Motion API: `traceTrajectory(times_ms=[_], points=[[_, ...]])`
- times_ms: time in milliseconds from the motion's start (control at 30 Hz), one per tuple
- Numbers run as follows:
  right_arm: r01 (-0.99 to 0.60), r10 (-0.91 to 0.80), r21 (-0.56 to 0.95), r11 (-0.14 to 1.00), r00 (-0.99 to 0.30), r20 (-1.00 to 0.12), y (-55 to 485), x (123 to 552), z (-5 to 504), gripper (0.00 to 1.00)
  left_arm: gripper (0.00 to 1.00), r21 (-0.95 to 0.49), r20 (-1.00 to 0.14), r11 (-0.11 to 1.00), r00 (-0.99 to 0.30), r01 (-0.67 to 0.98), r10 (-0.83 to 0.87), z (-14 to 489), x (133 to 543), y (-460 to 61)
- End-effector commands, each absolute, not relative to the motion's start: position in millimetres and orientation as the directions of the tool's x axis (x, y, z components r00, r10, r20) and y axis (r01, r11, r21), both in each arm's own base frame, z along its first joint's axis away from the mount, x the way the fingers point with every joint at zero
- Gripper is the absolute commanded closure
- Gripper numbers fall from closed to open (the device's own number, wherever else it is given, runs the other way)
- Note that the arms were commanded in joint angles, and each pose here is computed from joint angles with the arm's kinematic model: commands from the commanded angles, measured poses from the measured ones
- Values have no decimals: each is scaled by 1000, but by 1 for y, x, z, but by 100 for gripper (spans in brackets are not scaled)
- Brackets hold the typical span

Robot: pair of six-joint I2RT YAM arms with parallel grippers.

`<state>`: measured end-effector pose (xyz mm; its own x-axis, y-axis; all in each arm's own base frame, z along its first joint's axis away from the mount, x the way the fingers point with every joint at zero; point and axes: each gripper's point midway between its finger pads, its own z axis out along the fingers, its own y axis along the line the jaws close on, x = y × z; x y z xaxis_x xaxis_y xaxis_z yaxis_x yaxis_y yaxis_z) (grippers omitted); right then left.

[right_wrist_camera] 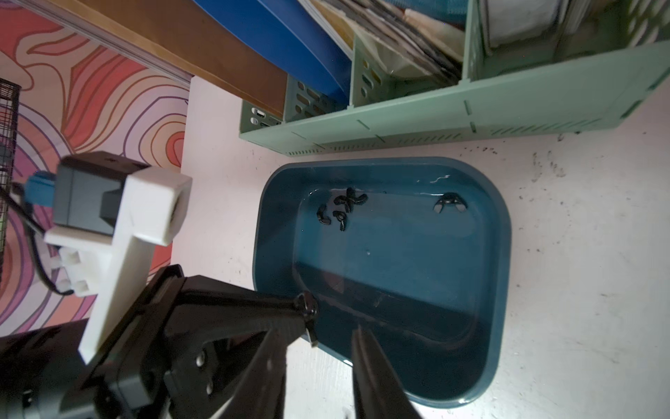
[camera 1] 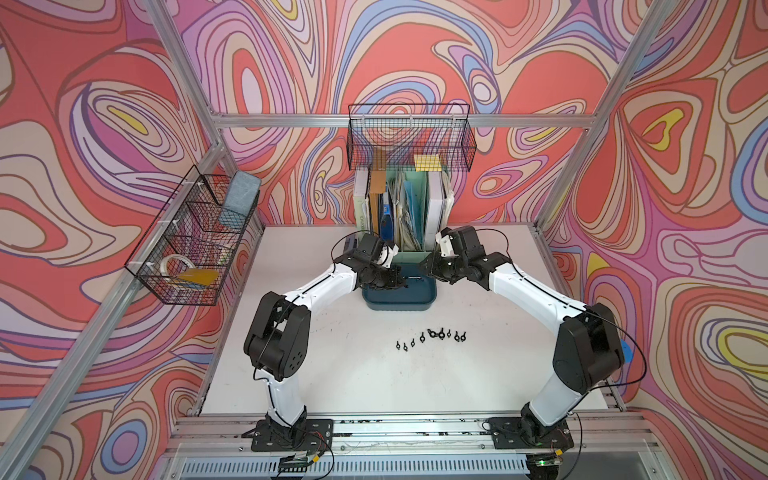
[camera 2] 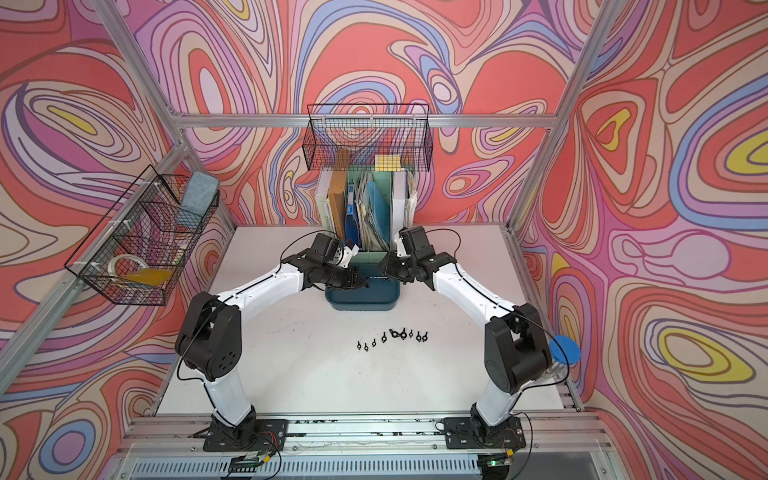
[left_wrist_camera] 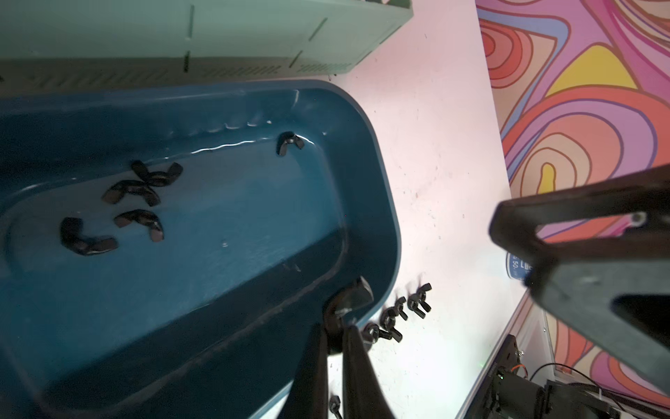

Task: Take out the wing nut from the storage box
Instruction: Pick up the wing nut from the storage box.

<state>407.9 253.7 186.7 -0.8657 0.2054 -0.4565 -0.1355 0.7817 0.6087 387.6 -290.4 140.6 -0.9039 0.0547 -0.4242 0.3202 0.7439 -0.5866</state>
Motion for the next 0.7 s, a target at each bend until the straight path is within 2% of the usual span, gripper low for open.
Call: traceTrajectory(times_ms=[0, 667], points=[[-166, 194, 638, 752, -870, -454, 267, 411, 192, 73, 97, -629, -460, 690, -887, 359, 43, 169, 382, -300], [-144, 172, 650, 746, -901, -397, 275, 405, 172, 81, 97, -658, -470, 646, -881, 387, 49, 180, 377, -312]])
